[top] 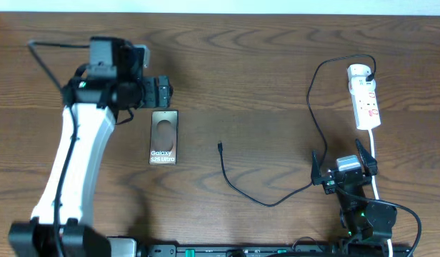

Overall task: Plug charger to phone and switch on socket
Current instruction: 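Move the left gripper forward over the silver phone, then lower the left gripper and grasp the phone's long edges, then lift the phone with the left gripper and tilt it upright, then move the right gripper toward the phone held by the left gripper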

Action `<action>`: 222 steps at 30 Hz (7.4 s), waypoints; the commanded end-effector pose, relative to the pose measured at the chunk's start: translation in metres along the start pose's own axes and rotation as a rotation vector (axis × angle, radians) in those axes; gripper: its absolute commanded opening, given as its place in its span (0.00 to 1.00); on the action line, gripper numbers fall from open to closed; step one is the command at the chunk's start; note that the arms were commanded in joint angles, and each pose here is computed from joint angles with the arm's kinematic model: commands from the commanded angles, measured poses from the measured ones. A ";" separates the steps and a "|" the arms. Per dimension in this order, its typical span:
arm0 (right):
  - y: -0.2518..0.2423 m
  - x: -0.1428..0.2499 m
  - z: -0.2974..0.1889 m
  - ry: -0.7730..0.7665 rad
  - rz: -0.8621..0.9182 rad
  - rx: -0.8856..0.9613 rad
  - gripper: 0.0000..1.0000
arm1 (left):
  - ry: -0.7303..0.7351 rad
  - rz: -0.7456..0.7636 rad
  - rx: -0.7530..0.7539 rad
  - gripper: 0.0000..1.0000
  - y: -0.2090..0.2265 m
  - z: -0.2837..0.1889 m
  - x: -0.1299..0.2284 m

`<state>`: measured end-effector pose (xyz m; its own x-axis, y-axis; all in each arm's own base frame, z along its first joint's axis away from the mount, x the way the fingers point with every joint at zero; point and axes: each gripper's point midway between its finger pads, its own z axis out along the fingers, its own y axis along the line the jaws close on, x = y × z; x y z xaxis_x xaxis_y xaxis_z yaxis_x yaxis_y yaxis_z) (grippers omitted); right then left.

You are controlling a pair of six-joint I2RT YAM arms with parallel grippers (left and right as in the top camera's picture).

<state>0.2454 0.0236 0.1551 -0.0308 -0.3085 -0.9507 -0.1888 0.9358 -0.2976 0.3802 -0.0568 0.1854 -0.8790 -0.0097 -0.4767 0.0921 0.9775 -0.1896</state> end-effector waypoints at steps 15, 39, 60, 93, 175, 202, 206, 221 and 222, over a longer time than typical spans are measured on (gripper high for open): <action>-0.001 0.003 0.000 0.009 0.013 0.008 0.99 | 0.357 -0.214 -0.305 0.98 0.034 0.081 0.079; -0.001 0.003 0.000 0.009 0.013 0.008 0.99 | 0.360 -0.234 -0.226 0.98 0.031 0.123 0.121; -0.001 0.003 0.000 0.009 0.013 0.008 0.99 | 0.356 -0.144 -0.206 0.98 0.029 0.142 0.134; -0.001 0.003 0.000 0.009 0.013 0.008 0.99 | 0.463 -0.097 -0.290 0.71 0.035 0.149 0.162; -0.001 0.003 0.000 0.009 0.013 0.009 0.99 | 0.145 -1.204 -0.165 0.41 -0.024 0.051 0.064; 0.018 -0.032 -0.002 -0.126 0.320 -0.147 0.99 | 0.187 -1.217 -0.121 0.40 -0.034 0.051 0.065; 0.021 -0.035 0.001 -0.128 0.391 -0.175 0.99 | 0.249 -1.255 -0.010 0.39 -0.052 0.050 0.060; 0.032 -0.036 0.037 0.108 0.537 -0.314 0.99 | 0.678 -1.436 0.496 0.31 -0.115 0.003 0.039; 0.035 -0.036 0.043 0.136 0.545 -0.333 0.99 | 0.696 -1.435 0.515 0.31 -0.117 0.000 0.039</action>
<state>0.2734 0.0631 0.1644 -0.2927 0.1513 -0.9442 -0.3632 0.8958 0.2561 0.3386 -0.1567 0.1504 -0.3597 -0.6770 0.6421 -0.9165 0.1273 -0.3792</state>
